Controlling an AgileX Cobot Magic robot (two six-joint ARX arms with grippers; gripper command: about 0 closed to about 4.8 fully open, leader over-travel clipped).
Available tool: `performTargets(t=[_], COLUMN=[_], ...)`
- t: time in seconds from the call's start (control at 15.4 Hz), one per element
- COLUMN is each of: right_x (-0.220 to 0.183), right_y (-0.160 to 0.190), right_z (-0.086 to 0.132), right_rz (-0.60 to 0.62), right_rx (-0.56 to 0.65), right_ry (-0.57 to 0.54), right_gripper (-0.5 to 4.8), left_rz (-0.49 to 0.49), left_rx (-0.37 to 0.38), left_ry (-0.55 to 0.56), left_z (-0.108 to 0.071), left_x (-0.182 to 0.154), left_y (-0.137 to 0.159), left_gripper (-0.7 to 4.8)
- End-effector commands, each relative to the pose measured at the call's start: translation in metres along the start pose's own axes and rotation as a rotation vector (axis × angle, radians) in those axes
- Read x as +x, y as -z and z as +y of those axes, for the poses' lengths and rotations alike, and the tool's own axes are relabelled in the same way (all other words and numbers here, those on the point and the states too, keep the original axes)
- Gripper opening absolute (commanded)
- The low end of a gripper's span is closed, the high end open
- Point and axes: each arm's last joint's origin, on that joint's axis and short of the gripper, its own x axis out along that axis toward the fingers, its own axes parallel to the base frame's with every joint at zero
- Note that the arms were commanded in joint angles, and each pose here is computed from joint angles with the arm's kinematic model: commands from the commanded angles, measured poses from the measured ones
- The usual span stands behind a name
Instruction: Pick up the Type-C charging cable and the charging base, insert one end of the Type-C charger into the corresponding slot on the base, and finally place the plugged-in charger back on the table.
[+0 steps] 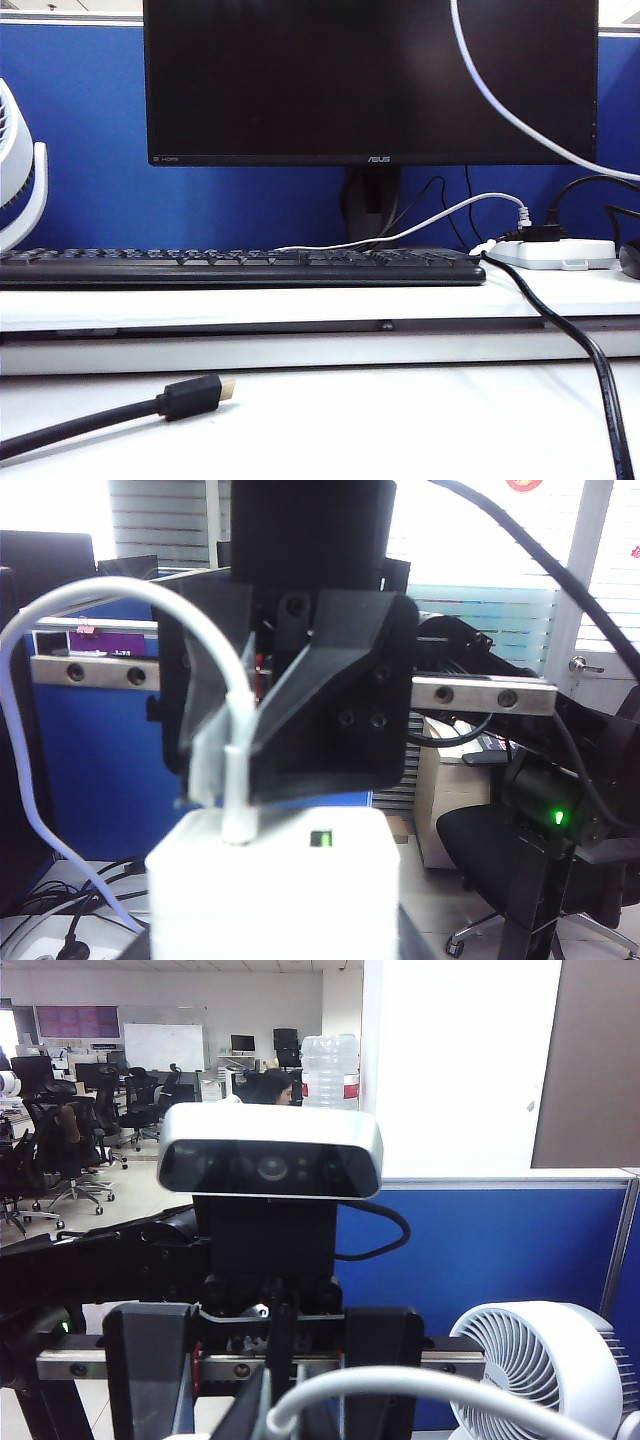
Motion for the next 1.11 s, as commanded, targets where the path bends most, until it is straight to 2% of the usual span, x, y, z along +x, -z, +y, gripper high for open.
performTargets(t=[0.07, 0.39, 0.46, 0.52, 0.59, 0.65, 0.78, 1.11], right_x=[0.004, 0.017, 0.017, 0.015, 0.014, -0.001, -0.016, -0.036], right_y=[0.017, 0.021, 0.019, 0.015, 0.013, 0.001, -0.006, -0.016], right_z=[-0.005, -0.002, -0.001, 0.001, 0.002, 0.002, 0.003, 0.008], right_rz=[0.075, 0.078, 0.067, 0.053, 0.045, 0.008, -0.010, -0.025], right_rx=[0.159, 0.176, 0.172, 0.173, 0.170, 0.137, 0.116, 0.099], right_ry=[-0.033, -0.088, -0.089, -0.085, -0.085, 0.011, 0.074, 0.141], right_gripper=[-0.01, 0.03, 0.75, 2.17, 2.76, 2.75, 2.75, 2.75], left_rz=[-0.091, -0.090, -0.088, -0.084, -0.080, -0.070, -0.068, -0.049], left_rx=[0.142, 0.141, 0.136, 0.131, 0.127, 0.114, 0.111, 0.112], left_ry=[-0.038, -0.033, -0.033, -0.033, -0.026, -0.020, -0.021, -0.024], left_z=[-0.009, -0.009, -0.009, -0.009, -0.009, -0.009, -0.008, -0.007], left_x=[-0.004, -0.004, -0.004, -0.004, -0.004, -0.004, -0.004, -0.004], left_y=[-0.020, -0.020, -0.020, -0.019, -0.019, -0.018, -0.017, -0.014], left_gripper=[-0.06, -0.06, -0.06, -0.06, -0.06, -0.06, -0.06, -0.06])
